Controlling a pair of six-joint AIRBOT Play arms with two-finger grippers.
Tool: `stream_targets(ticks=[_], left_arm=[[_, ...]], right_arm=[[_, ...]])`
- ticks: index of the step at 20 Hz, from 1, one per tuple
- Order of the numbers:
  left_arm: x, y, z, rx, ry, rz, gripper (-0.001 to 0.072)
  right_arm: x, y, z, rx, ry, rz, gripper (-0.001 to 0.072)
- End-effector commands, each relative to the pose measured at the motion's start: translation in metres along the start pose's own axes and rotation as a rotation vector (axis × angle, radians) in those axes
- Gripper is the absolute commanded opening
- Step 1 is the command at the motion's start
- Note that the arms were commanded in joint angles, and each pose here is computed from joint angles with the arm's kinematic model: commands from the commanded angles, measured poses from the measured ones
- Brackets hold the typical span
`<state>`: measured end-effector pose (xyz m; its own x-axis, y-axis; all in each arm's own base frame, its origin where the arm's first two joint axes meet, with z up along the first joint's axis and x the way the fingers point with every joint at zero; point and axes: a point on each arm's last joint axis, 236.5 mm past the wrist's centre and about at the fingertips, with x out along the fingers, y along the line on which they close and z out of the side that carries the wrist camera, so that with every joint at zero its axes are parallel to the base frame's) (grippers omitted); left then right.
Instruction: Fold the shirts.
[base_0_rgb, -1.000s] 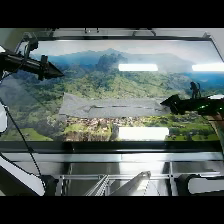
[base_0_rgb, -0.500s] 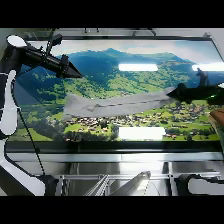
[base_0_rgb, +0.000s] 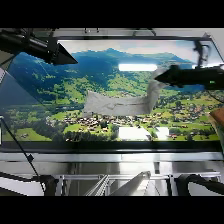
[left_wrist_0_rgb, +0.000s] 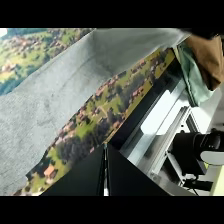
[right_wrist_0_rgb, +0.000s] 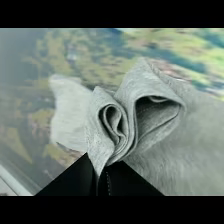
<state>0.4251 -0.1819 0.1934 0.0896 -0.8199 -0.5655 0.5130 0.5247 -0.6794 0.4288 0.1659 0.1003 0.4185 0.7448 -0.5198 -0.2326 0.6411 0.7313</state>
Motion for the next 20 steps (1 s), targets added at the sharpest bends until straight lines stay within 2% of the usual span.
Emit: stream_targets(ticks=[1, 6, 7, 8, 9, 10, 11, 13, 15, 19, 20], left_arm=[[-0.019, -0.031, 0.003, 0.068, -0.047, 0.023, 0.0015], [-0.024, -0.056, 0.0, 0.119, -0.055, 0.024, 0.0014], [-0.024, -0.06, 0.0, 0.128, -0.055, 0.023, 0.0014], [-0.025, -0.063, -0.001, 0.135, -0.057, 0.024, 0.0014], [-0.027, -0.066, -0.002, 0.14, -0.058, 0.025, 0.0014], [-0.029, -0.069, -0.003, 0.146, -0.059, 0.026, 0.0013], [-0.032, -0.071, -0.002, 0.15, -0.067, 0.03, 0.0014], [-0.04, -0.073, -0.002, 0.155, -0.085, 0.042, 0.0014], [-0.047, -0.079, -0.002, 0.168, -0.101, 0.052, 0.0014], [-0.058, -0.093, -0.009, 0.184, -0.131, 0.068, 0.0014], [-0.056, -0.093, -0.016, 0.173, -0.123, 0.066, 0.0014]], right_arm=[[0.092, 0.076, -0.023, -0.08, -0.019, 0.079, 0.0015], [0.228, 0.135, -0.092, -0.205, 0.138, 0.159, 0.0015], [0.248, 0.133, -0.107, -0.208, 0.184, 0.166, 0.0039], [0.262, 0.126, -0.122, -0.201, 0.235, 0.171, 0.0266], [0.268, 0.12, -0.134, -0.177, 0.288, 0.181, 0.0443], [0.267, 0.114, -0.137, -0.157, 0.318, 0.186, 0.0384], [0.259, 0.111, -0.137, -0.153, 0.345, 0.195, 0.0222], [0.233, 0.1, -0.122, -0.173, 0.38, 0.193, 0.0224], [0.197, 0.072, -0.097, -0.18, 0.399, 0.114, 0.0224], [0.1, -0.04, -0.056, -0.089, 0.414, -0.271, 0.0209], [0.072, -0.073, -0.053, -0.047, 0.414, -0.379, 0.0169]])
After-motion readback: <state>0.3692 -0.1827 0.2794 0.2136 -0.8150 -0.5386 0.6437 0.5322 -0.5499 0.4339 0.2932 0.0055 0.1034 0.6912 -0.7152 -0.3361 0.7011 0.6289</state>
